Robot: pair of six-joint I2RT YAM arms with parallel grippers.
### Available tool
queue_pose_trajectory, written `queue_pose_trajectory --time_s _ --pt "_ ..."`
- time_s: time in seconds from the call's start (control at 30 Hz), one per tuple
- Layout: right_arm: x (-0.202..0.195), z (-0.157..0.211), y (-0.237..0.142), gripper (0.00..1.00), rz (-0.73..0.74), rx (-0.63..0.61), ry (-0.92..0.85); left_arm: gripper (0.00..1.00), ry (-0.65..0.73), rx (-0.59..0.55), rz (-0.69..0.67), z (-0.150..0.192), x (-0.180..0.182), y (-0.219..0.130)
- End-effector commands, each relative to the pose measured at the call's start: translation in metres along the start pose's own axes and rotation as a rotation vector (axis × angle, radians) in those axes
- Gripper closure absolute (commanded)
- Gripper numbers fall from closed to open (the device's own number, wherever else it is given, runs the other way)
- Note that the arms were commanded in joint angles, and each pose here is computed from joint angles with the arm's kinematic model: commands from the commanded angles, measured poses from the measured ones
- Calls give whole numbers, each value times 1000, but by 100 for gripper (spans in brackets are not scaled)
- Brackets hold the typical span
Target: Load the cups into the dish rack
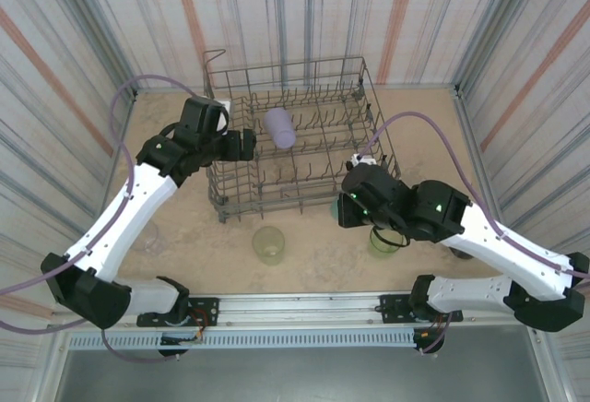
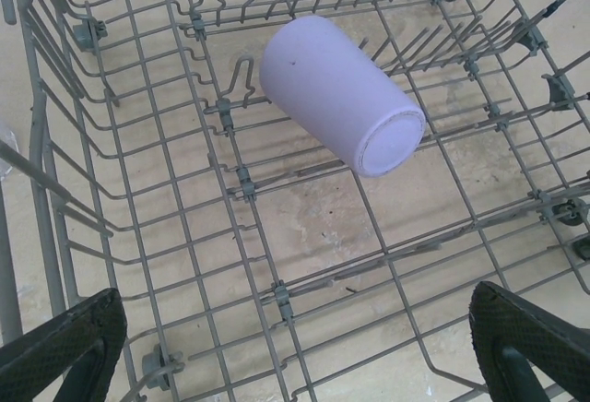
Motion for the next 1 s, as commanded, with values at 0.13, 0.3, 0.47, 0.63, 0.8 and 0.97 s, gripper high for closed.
queue_pose_trajectory --time_s 0.13,0.3,0.47,0.63,0.8,0.97 --pt "-12 -32 -14 100 -23 -41 -38 1 8 -13 31 -15 -10 -10" --pt "-22 -64 -6 100 -107 -79 -6 1 10 -24 45 -27 -18 -9" --pt "-36 -93 10 100 -147 -110 19 1 21 -19 51 -40 -26 -2" --pt "-55 -118 31 100 -204 -135 61 1 21 -10 54 -54 -34 9" --pt "-78 -140 50 100 -306 -230 104 1 -36 0 64 -71 -38 23" --pt "-103 -157 67 100 -423 -342 170 1 -76 27 144 -89 -49 38"
Point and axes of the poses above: each hand's point on the last joint's axis, 136 mm out from that joint toward the fingers, its own y axis out along the fingers, its own x axis along the line the jaws close on, z = x × y, the point moved 10 cm from there along -y, back along the fingers, and after that the axes turned 10 degrees about -y, right-handed, at the moved point
